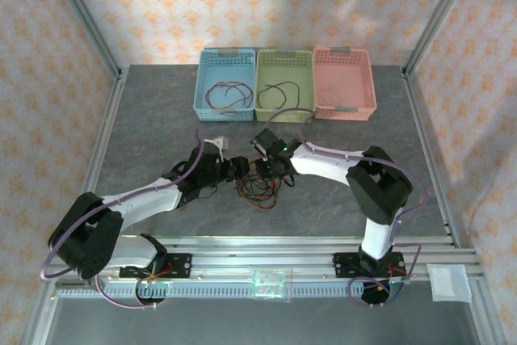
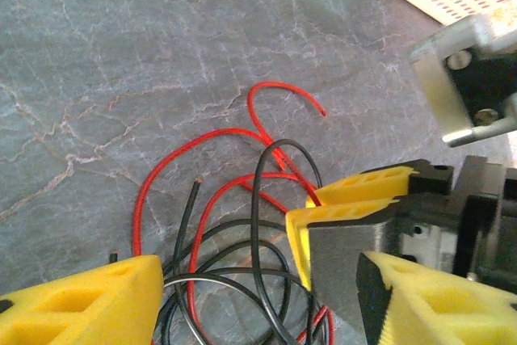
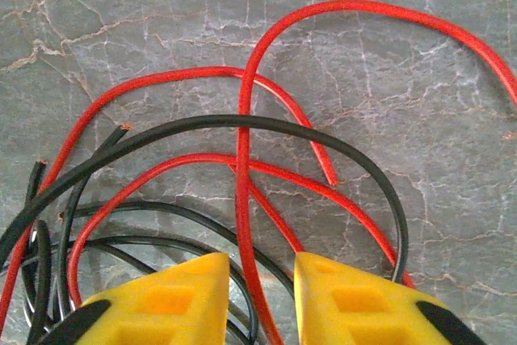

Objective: Untangle the cables

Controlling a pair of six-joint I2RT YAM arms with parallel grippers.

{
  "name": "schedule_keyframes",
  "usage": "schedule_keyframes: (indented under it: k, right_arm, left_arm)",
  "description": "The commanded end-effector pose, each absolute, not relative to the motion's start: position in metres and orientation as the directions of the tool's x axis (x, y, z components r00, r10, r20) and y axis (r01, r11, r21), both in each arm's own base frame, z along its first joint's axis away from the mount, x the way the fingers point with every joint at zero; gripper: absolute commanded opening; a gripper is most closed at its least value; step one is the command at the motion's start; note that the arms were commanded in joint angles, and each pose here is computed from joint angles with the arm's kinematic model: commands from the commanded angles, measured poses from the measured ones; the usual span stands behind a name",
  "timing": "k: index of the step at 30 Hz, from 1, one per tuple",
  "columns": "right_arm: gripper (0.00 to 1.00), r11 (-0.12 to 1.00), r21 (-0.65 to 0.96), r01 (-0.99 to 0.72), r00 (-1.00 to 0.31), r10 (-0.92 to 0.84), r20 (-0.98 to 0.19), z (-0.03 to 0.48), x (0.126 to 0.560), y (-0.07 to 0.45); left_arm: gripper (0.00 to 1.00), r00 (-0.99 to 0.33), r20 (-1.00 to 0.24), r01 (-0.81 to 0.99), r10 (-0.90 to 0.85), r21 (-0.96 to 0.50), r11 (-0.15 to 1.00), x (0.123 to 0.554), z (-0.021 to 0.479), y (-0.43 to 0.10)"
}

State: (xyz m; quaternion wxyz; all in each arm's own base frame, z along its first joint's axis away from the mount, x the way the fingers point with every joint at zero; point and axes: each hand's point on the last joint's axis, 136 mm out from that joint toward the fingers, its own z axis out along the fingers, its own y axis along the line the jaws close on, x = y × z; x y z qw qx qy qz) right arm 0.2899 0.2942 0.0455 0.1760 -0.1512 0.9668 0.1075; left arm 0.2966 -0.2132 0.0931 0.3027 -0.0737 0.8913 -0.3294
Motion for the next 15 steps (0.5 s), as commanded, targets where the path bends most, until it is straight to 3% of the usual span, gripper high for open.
schedule_keyframes:
  k: [1,10,15]
  right_arm:
    - [0.21,0.935,0.118,-0.334,-0.874,-0.260,-0.410,0.055,0.302,0.296]
    - [0.02,0.899,0.157,-0.410,-0.829,-0.295,-0.475,0.084,0.297,0.301]
    - [0.00,0.886,0.168,-0.433,-0.803,-0.294,-0.518,0.103,0.298,0.302]
  left_arm:
    - [0.66,-0.801,-0.478,0.069,-0.362,-0.674,0.736,0.298,0.093,-0.221]
    - [0.65,-0.808,-0.477,0.067,-0.345,-0.657,0.751,0.313,0.089,-0.230]
    - [0.63,-0.829,-0.460,0.050,-0.318,-0.627,0.778,0.316,0.068,-0.231]
